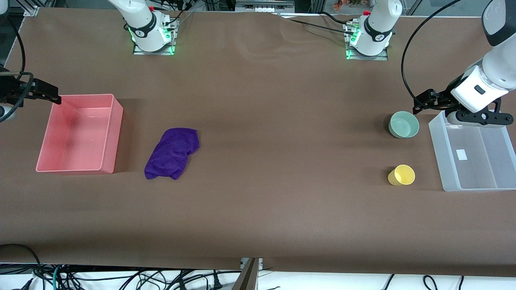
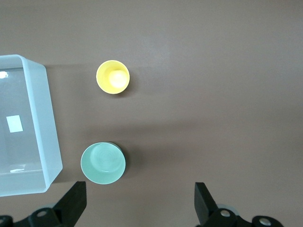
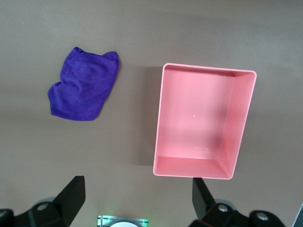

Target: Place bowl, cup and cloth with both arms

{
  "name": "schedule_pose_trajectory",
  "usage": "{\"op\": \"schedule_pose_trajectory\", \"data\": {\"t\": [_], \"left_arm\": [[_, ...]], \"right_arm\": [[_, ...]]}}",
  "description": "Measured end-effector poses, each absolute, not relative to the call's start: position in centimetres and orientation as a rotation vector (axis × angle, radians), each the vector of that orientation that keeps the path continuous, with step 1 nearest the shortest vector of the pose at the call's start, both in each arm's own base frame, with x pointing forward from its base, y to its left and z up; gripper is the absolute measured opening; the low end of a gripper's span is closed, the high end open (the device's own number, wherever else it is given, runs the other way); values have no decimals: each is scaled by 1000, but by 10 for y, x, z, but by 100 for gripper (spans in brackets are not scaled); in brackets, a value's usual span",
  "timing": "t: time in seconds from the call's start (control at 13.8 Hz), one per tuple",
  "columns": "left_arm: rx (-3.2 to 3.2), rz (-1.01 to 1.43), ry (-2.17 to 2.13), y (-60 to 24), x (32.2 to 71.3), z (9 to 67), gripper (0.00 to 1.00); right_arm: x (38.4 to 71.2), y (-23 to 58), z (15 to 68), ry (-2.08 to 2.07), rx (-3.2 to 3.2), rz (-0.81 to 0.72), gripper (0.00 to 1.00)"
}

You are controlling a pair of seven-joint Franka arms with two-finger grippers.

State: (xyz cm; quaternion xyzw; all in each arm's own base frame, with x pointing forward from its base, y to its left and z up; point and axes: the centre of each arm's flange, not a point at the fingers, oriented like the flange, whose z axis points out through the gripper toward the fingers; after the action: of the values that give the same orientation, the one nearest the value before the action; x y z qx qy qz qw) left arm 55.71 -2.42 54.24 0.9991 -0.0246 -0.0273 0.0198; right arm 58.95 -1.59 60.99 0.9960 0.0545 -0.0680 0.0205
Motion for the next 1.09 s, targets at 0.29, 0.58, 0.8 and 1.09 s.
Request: {"op": "schedule_pose_trajectory", "data": {"t": [0.29,0.58,0.8,1.09], "left_arm": [[3100,-85,-79,-25,557,542,100],[3100,-87,-79,-25,557,542,100],[3099,-172,-79,-22,555,528,100],[3033,-327,-446,3,560,487,100]], "right_arm": [[590,-16,610,167,3090,-211,100],[590,-16,609,168,3092,-214,100],[595,-15,599,170,3094,-233,100],[626,-5,528,205,3083,-351,100]]}}
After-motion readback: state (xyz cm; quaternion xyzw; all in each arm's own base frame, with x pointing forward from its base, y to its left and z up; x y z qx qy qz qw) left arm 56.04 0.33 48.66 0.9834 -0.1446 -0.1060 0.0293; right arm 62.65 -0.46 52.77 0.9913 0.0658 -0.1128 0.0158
